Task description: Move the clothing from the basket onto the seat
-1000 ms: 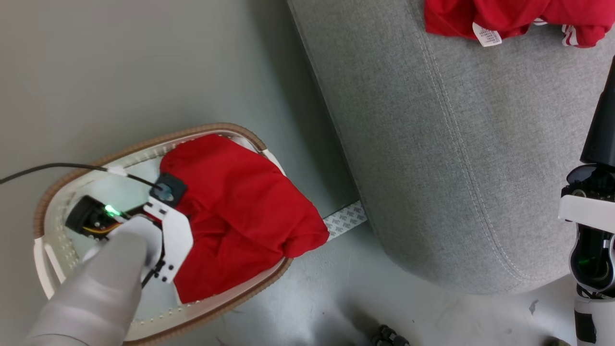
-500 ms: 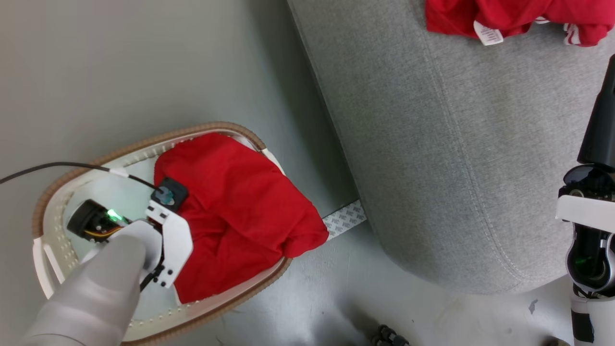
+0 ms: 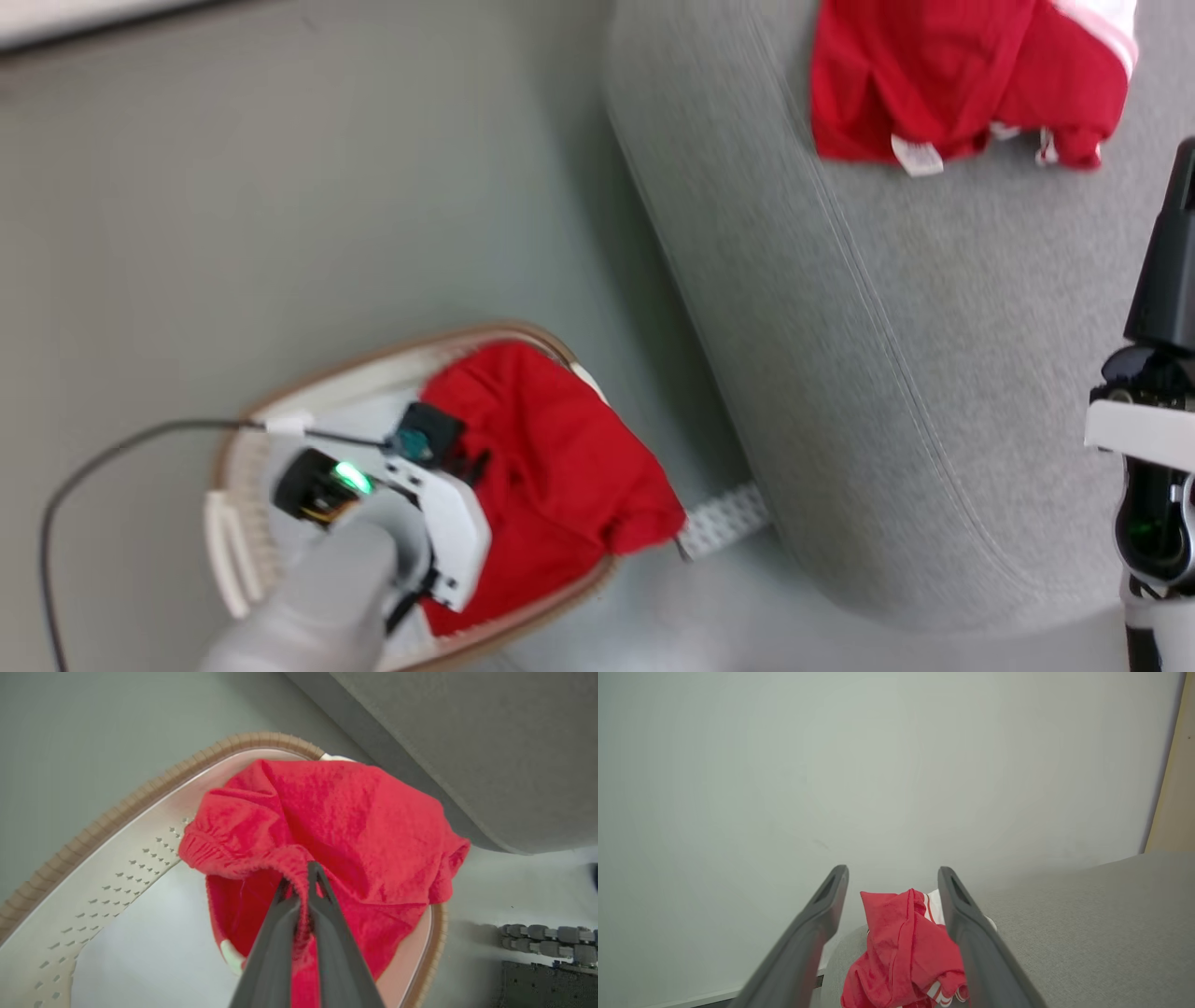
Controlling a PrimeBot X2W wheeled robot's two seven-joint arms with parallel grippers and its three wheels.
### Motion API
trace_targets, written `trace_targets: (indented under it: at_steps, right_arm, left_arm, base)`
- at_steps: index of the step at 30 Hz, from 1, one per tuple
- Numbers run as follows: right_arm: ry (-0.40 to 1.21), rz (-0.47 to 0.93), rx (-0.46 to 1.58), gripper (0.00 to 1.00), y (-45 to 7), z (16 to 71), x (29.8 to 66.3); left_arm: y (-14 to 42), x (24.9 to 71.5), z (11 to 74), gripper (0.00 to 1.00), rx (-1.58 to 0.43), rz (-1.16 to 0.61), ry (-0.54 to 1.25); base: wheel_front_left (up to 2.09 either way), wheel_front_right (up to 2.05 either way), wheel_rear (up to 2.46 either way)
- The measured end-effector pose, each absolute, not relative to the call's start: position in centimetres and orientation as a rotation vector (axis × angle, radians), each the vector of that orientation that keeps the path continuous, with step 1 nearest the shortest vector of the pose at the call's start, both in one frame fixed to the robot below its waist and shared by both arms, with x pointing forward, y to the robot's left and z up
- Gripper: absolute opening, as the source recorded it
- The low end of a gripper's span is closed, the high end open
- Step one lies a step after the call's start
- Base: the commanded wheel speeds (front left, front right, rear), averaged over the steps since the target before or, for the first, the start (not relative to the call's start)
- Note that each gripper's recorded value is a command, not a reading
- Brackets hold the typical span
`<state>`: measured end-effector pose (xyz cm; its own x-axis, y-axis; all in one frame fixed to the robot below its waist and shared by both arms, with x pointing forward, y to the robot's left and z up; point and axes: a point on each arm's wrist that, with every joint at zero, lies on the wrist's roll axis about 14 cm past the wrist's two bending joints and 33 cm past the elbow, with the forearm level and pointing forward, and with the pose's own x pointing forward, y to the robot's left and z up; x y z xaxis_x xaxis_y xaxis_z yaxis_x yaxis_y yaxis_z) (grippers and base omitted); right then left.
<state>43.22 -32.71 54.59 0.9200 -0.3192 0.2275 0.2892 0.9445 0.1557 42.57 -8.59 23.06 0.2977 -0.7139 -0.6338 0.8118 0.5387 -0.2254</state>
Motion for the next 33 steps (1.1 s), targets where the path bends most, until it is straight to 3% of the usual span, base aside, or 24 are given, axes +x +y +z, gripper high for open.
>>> trace_targets:
  at_steps: [11, 33]
  right_arm:
    - [-0.336, -0.204, 0.167, 1.00, -30.0, 58.2, 41.2]
    - [-0.399, 0.077, 0.298, 1.00, -20.1, 61.3, 38.7]
  left_arm:
    - [-7.8, 42.5, 34.3, 0.00, 0.002, -0.914, 0.520]
    - [-3.0, 42.0, 59.9, 0.00, -0.098, -0.787, -0.188]
  base:
    - [0.00, 0.00, 0.00]
    - [0.00, 0.00, 0.00]
